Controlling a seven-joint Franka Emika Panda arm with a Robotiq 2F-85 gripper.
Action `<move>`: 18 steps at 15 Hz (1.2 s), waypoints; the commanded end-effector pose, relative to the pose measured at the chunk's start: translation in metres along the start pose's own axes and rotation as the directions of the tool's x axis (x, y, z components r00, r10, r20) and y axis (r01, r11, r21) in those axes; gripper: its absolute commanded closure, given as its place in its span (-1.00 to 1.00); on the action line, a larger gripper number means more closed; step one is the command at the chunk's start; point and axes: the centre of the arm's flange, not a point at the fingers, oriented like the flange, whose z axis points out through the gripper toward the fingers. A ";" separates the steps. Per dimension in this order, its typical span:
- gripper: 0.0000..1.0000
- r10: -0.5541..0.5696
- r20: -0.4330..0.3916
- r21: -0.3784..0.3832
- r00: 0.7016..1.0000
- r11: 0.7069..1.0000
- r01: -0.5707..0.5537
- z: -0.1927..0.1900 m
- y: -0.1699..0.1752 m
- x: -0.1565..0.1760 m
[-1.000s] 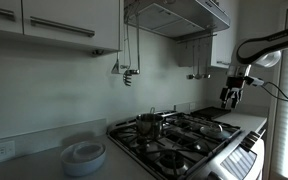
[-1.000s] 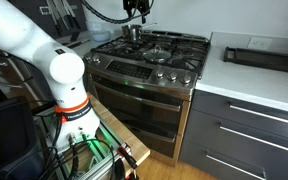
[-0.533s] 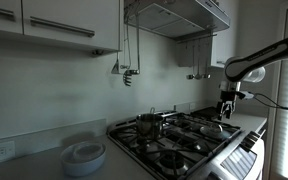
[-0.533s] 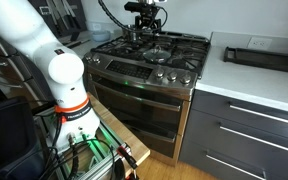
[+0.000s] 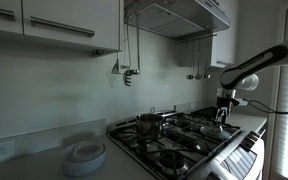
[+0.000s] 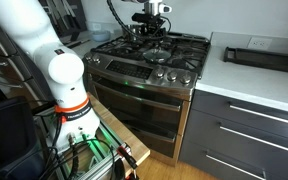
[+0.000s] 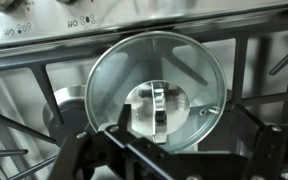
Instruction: Move the silver pot to the right
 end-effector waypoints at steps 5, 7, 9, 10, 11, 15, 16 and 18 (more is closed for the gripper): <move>-0.83 0.013 -0.014 0.120 1.000 0.993 -0.012 0.017 0.017 0.008; -0.42 0.011 -0.016 0.126 1.000 0.992 -0.009 0.018 0.018 0.010; -0.32 0.009 -0.013 0.112 1.000 0.994 -0.007 0.020 0.020 0.013; -0.48 0.008 -0.012 0.111 1.000 0.994 -0.006 0.020 0.020 0.014; -0.50 0.008 -0.008 0.099 1.000 0.995 -0.007 0.022 0.018 0.015; -0.23 -0.014 -0.001 0.068 1.000 0.998 0.014 0.028 0.013 0.022; -0.16 -0.017 0.000 0.059 1.000 0.998 0.017 0.028 0.013 0.023; 0.14 -0.029 0.002 0.042 1.000 0.999 0.028 0.029 0.014 0.025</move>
